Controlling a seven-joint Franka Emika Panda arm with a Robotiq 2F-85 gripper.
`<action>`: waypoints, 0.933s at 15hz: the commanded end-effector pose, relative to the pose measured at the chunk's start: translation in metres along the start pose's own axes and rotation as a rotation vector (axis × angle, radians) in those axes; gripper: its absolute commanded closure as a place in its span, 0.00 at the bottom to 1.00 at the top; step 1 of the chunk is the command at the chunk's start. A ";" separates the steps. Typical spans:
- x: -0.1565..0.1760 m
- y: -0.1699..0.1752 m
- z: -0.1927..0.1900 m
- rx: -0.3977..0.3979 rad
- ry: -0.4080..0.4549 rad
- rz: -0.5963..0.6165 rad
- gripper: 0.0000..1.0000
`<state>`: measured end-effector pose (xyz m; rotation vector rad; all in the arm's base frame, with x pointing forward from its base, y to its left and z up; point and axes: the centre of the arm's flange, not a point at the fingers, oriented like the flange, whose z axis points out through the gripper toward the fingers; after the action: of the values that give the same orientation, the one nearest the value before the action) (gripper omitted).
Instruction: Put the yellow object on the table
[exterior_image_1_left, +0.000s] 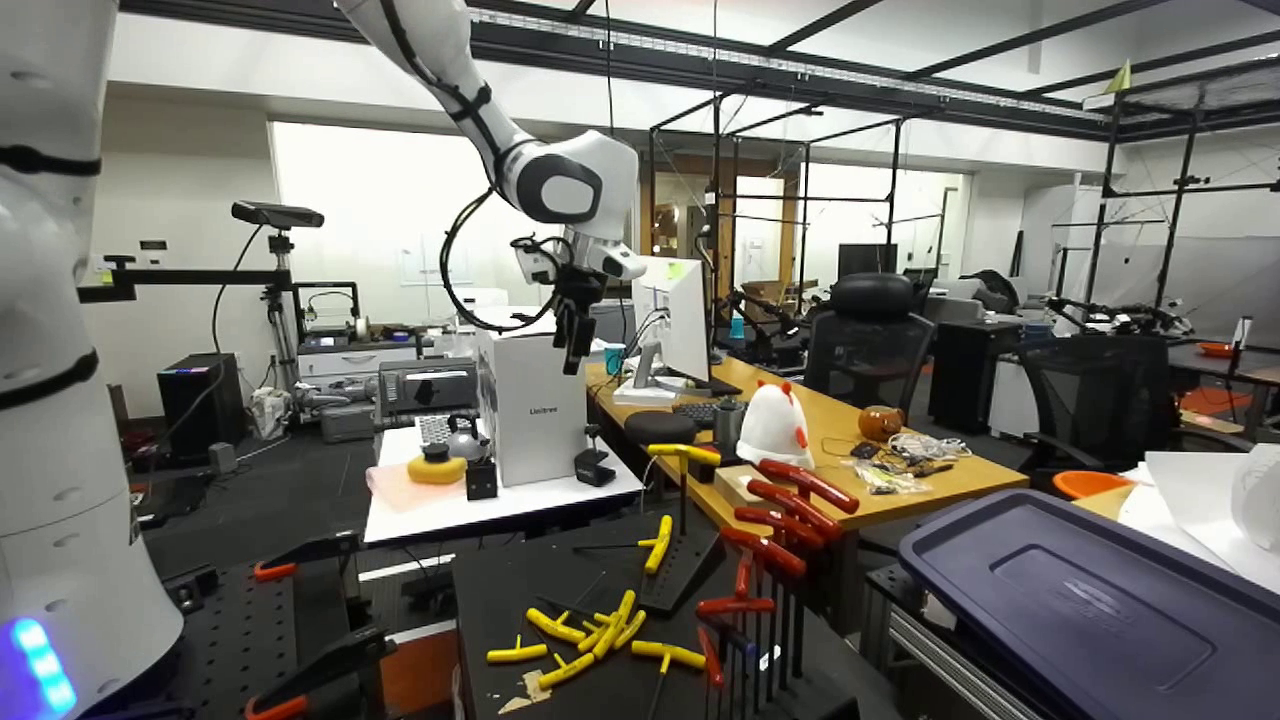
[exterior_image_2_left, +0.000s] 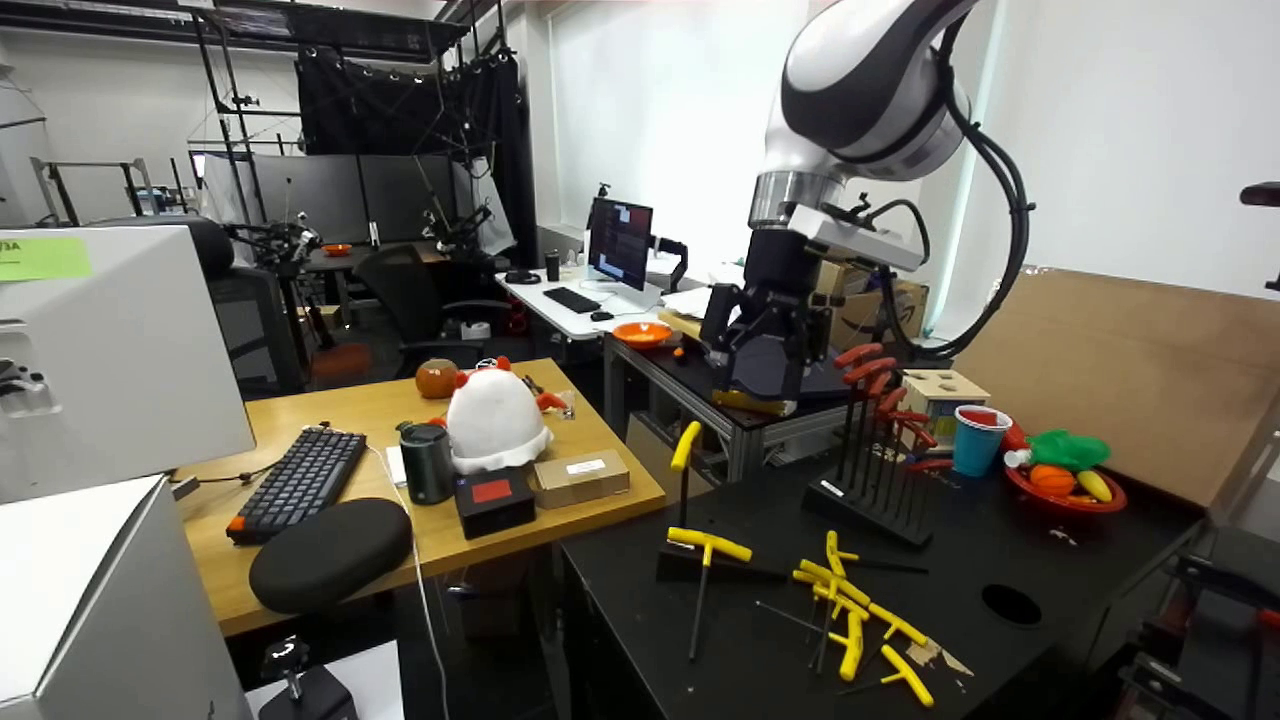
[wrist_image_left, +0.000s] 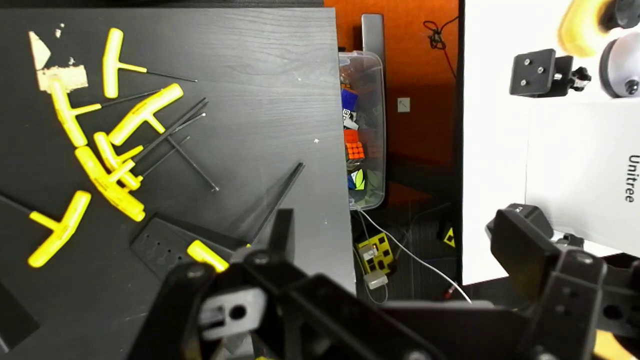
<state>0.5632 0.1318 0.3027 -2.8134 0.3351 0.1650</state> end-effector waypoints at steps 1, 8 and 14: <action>0.025 0.001 0.024 0.049 -0.015 0.060 0.00; 0.047 0.008 0.066 0.101 -0.056 0.143 0.00; 0.061 0.033 0.124 0.078 -0.123 0.207 0.00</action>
<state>0.5937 0.1260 0.1933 -2.7002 0.5287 0.3326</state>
